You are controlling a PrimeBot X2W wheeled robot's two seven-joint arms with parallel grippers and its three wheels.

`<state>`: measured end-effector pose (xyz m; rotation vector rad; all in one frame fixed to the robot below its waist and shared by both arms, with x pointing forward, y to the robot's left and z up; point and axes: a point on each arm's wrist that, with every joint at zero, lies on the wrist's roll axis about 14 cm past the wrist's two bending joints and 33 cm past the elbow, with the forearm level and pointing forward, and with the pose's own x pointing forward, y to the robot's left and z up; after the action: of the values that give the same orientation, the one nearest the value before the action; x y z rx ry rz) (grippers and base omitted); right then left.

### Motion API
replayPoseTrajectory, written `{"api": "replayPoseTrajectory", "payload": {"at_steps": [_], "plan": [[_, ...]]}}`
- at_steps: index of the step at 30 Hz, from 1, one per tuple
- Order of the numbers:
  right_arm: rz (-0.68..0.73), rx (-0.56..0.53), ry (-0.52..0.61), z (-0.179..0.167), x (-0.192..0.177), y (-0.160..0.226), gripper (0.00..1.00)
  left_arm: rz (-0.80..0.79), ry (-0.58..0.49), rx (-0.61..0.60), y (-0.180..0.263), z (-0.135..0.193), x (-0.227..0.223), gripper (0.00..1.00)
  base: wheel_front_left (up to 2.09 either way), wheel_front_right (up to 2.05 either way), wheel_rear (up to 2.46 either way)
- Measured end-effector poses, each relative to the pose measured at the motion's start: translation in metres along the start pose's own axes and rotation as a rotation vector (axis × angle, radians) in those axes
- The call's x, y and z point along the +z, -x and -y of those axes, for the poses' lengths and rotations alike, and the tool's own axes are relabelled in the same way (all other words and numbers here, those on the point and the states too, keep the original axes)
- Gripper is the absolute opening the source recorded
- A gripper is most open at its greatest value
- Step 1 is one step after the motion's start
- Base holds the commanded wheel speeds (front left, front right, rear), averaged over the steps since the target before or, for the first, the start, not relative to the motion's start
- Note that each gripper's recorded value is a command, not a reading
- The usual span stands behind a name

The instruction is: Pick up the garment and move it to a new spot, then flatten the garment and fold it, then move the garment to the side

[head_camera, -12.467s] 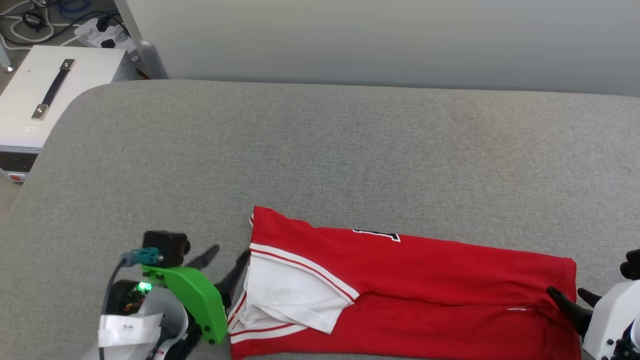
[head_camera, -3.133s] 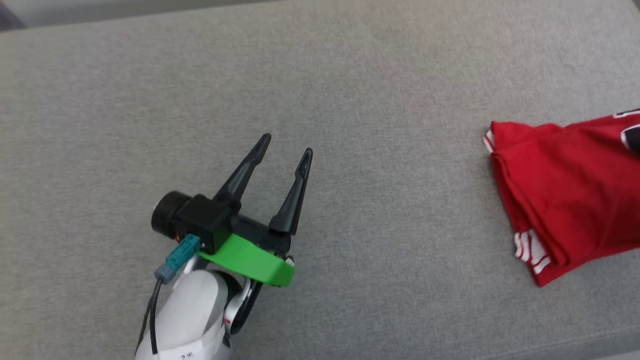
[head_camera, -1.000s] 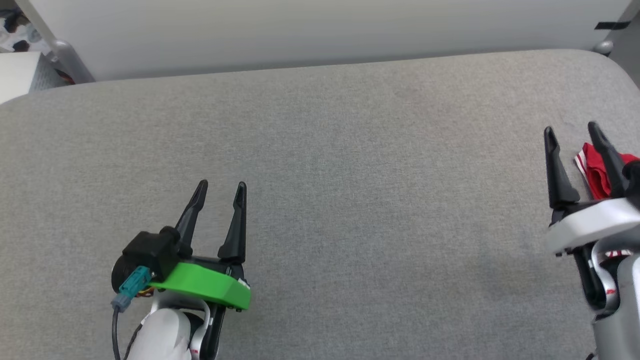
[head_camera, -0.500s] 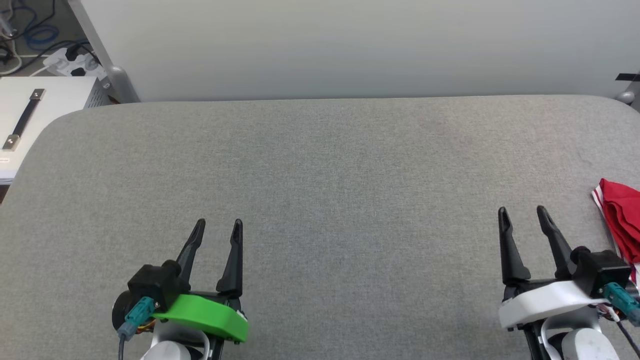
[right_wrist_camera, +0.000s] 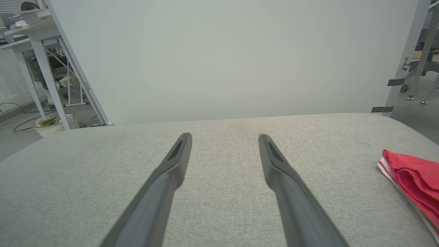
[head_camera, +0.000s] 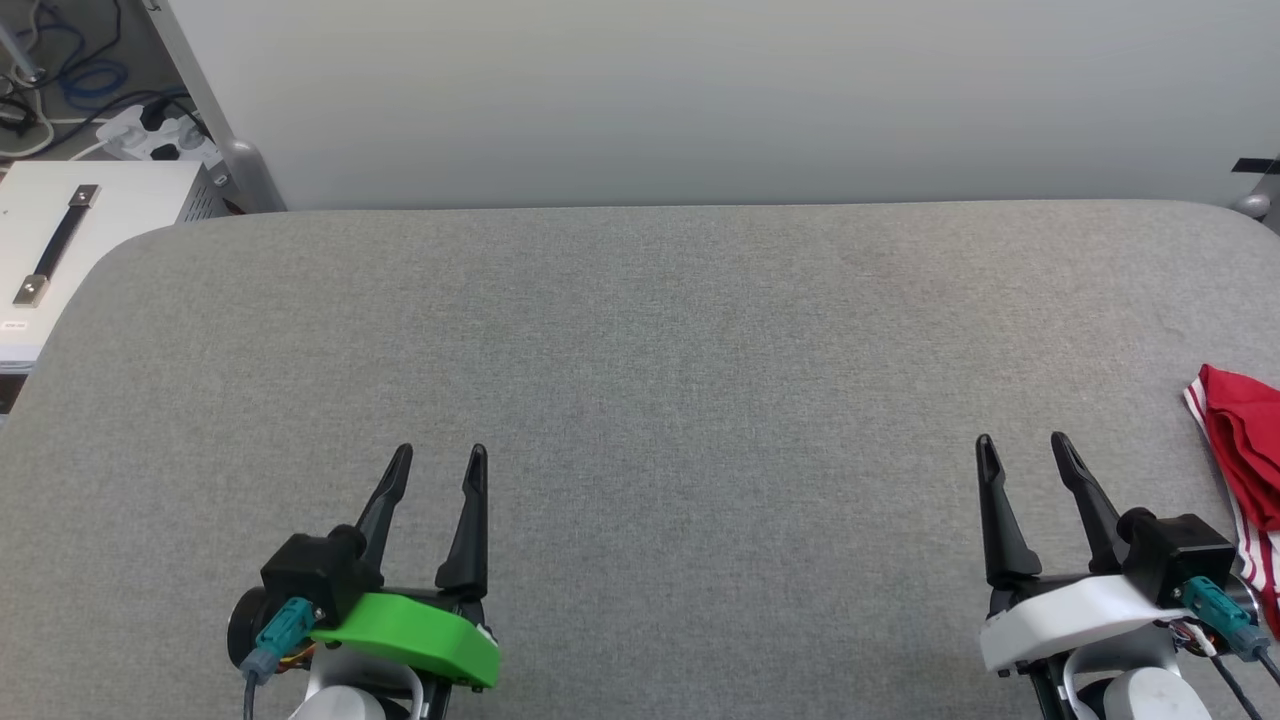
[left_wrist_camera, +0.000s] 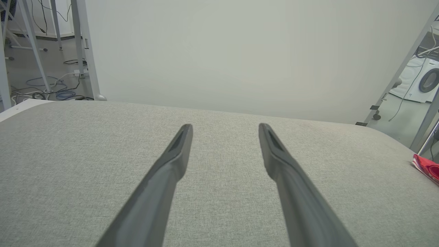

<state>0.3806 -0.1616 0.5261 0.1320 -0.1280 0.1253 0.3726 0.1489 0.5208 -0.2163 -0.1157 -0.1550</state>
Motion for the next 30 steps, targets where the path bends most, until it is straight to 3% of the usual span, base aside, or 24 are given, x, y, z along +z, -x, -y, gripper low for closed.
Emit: {"api": "replayPoseTrajectory", "payload": {"at_steps": [9, 10, 30], "plan": [[-0.004, 0.006, 0.000, -0.0028, -0.0020, 0.0001, 1.00, -0.003, 0.015, -0.012, -0.0007, 0.0044, -0.0015, 1.00, 0.00, 0.00, 0.00], [-0.004, 0.006, 0.000, -0.0026, -0.0020, 0.0000, 0.00, -0.005, 0.018, -0.013, -0.0008, 0.0051, -0.0020, 0.00, 0.00, 0.00, 0.00], [-0.019, 0.008, 0.019, -0.0022, -0.0010, 0.0000, 0.00, -0.018, -0.011, -0.005, -0.0019, 0.0031, -0.0002, 0.00, 0.00, 0.00, 0.00]]}}
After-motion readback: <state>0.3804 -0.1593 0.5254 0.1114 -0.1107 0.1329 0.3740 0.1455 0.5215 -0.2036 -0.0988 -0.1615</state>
